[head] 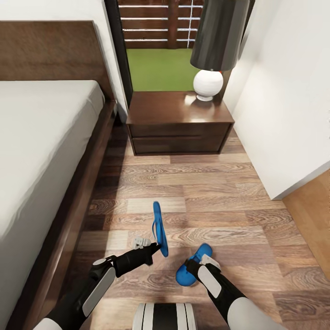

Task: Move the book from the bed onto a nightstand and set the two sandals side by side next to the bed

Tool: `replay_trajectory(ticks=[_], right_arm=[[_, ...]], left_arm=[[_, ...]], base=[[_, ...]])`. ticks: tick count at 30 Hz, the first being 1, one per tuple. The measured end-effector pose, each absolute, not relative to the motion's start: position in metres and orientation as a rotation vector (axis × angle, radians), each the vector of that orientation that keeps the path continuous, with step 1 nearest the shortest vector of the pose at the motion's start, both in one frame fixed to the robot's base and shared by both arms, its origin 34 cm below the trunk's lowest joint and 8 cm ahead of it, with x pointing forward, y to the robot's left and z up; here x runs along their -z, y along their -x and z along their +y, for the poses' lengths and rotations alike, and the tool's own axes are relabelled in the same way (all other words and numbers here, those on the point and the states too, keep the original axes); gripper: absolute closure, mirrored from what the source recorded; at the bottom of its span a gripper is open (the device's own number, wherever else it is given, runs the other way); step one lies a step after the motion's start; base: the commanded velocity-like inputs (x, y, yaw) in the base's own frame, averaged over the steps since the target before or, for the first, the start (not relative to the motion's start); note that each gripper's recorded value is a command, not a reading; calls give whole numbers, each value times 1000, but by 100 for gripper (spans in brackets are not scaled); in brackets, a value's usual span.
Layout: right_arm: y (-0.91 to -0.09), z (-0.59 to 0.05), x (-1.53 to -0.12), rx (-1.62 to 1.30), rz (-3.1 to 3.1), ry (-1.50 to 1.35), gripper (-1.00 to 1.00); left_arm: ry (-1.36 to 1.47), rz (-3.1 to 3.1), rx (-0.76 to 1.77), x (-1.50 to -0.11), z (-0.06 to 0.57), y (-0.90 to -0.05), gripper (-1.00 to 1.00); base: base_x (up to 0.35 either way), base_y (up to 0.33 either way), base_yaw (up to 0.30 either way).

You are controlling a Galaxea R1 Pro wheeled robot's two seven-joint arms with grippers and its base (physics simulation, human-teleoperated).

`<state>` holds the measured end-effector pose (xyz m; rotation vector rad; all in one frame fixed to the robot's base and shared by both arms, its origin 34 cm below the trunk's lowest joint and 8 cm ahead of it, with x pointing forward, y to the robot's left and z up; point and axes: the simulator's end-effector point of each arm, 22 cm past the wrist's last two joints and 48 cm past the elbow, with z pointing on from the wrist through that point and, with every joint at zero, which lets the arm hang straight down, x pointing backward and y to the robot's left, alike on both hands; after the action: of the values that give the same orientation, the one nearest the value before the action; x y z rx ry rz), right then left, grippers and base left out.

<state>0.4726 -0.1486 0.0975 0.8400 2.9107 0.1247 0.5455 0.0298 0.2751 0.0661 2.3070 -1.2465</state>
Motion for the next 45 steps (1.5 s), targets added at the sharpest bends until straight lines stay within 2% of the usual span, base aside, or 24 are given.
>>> replay_trajectory(ticks=[23, 27, 30, 32, 45], right_arm=[[-521, -143, -145, -187, 2797, -794, 100], [-581, -115, -191, -350, 2661, -691, 100], [-622, -64, -241, -706, 2495, -562, 100], [-633, -57, -262, -847, 2414, -491, 100], [-648, -66, -298, -881, 2339, -429, 100]], left_arm=[[-122, 2228, 1219, -322, 30, -564, 100], [-130, 2217, 1216, -329, 30, -566, 100], [-136, 2207, 1213, -335, 30, -568, 100], [-137, 2200, 1210, -339, 32, -570, 100], [-168, 2153, 1184, -367, 36, -580, 100]], base=[[0, 0, 0], [0, 0, 0], [0, 0, 0], [0, 0, 0], [0, 0, 0]])
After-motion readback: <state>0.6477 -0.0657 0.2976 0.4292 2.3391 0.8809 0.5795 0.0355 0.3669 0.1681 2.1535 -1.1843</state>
